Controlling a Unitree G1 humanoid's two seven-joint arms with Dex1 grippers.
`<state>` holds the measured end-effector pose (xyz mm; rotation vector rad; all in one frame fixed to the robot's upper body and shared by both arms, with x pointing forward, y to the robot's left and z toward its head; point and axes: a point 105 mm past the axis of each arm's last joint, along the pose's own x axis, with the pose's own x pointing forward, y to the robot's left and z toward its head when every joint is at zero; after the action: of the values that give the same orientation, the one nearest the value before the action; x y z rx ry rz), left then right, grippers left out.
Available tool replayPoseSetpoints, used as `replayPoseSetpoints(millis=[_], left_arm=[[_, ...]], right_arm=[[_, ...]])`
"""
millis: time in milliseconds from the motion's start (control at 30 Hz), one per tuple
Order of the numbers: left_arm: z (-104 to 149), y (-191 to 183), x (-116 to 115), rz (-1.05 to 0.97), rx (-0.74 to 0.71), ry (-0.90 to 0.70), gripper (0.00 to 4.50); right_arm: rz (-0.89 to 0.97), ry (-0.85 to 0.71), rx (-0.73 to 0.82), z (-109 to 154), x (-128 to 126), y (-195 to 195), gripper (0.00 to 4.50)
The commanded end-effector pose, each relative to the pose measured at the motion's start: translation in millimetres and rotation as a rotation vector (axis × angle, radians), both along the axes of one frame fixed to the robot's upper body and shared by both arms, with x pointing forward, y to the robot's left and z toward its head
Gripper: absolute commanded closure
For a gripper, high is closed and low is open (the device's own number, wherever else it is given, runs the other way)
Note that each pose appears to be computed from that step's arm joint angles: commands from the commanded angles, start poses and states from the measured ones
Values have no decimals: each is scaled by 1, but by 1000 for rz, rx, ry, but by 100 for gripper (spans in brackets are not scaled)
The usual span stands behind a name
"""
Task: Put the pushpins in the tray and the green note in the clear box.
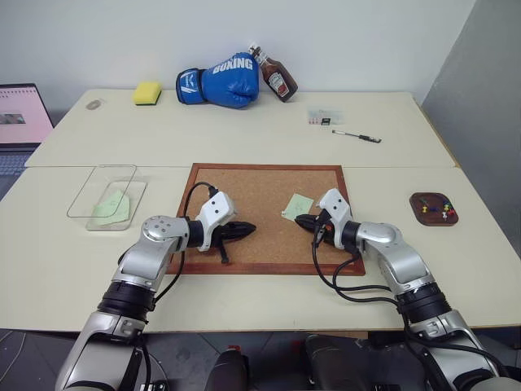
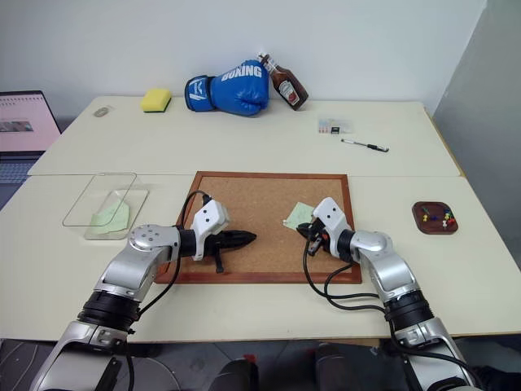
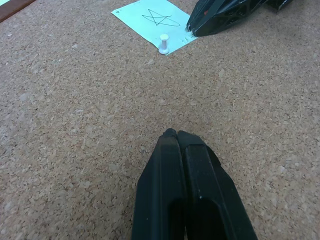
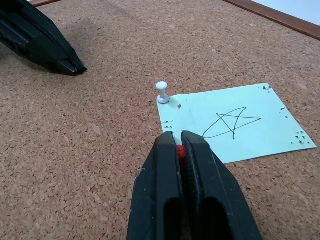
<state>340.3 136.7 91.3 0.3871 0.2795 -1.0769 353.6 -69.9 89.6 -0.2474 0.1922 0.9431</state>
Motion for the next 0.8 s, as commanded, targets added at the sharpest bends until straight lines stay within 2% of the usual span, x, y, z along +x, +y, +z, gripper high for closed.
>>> replayPoseSetpoints(millis=[33, 300, 567, 700, 800], left_arm=[[-9, -2, -6, -17, 29, 28, 450], [-12, -1, -7, -17, 32, 37, 450], [-12, -1, -8, -20, 36, 41, 450], [-12, -1, -8, -21, 36, 42, 450], [-13, -1, -9, -21, 36, 47, 450]], right_arm=[[13, -46, 68, 23, 0, 3, 447], [12, -61, 200, 64, -6, 2, 447], [-56, -92, 213, 83, -6, -18, 447], [-220, -125, 182, 87, 5, -58, 447], [-463, -167, 131, 88, 20, -111, 447]])
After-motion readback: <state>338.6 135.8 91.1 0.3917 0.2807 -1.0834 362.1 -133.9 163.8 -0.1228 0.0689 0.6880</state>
